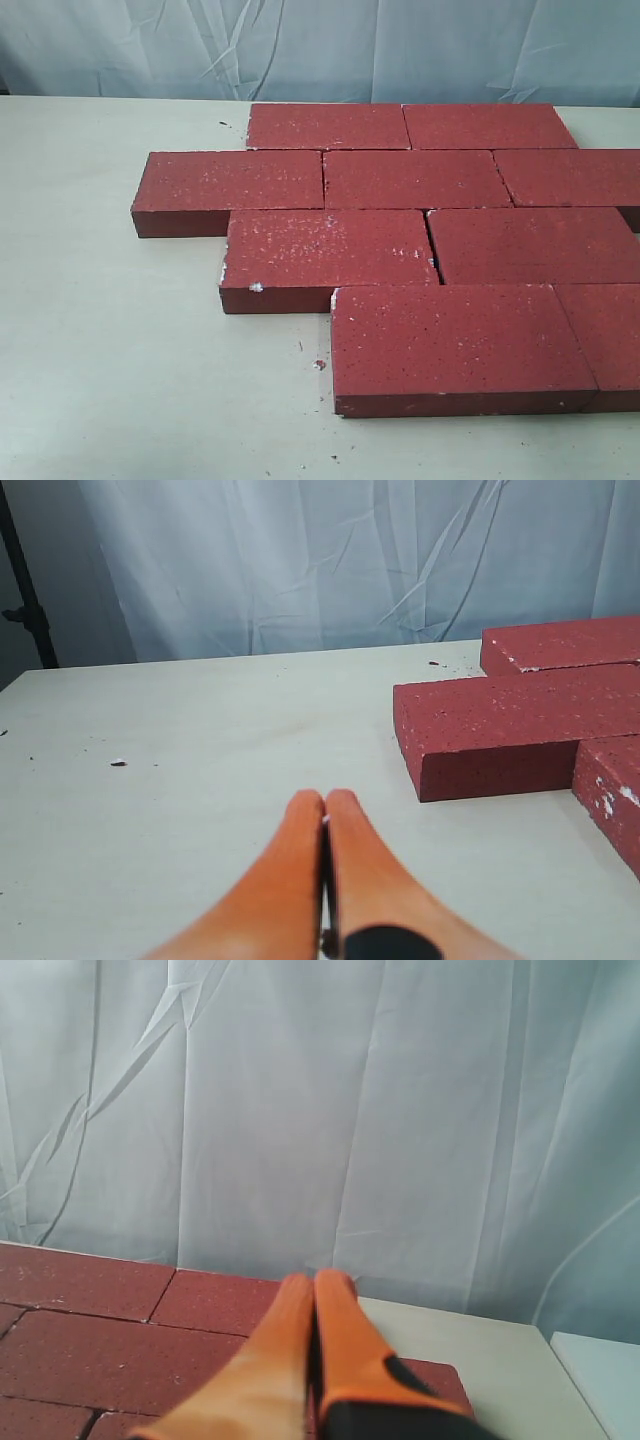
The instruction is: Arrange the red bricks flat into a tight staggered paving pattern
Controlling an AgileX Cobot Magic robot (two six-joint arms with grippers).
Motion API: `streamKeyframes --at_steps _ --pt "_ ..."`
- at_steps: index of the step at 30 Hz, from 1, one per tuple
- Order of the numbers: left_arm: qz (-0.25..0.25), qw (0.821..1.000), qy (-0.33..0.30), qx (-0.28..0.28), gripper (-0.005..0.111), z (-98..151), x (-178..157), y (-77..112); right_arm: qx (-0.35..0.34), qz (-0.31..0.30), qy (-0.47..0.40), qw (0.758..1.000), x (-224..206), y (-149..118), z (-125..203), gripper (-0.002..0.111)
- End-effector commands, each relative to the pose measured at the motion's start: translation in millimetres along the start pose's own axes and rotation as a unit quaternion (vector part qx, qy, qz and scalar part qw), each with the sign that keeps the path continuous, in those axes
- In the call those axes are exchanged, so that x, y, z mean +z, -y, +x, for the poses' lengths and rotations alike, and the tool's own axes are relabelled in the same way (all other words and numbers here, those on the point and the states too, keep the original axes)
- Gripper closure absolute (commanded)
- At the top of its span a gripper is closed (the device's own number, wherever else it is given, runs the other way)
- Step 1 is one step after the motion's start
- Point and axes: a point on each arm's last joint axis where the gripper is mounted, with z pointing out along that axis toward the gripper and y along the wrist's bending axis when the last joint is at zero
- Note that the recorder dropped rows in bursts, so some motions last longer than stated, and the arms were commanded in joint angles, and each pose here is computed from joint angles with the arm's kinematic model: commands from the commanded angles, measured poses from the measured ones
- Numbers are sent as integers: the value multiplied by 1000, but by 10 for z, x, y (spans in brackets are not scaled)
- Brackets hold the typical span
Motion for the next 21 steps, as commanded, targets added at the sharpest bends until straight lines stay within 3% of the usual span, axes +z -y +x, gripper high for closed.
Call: streamKeyframes --at_steps 1,8,14,21 --pt "0 1000 0 -2 107 14 -1 1 -3 8 -3 1000 3 2 74 109" --pt "0 1000 0 -2 107 14 -1 1 8 32 11 999 22 -21 454 109" --pt "0 1000 4 -2 107 7 -1 1 52 39 45 997 11 -88 991 109" --pt "0 1000 4 -2 107 7 -1 1 54 35 37 997 -56 -107 1052 109"
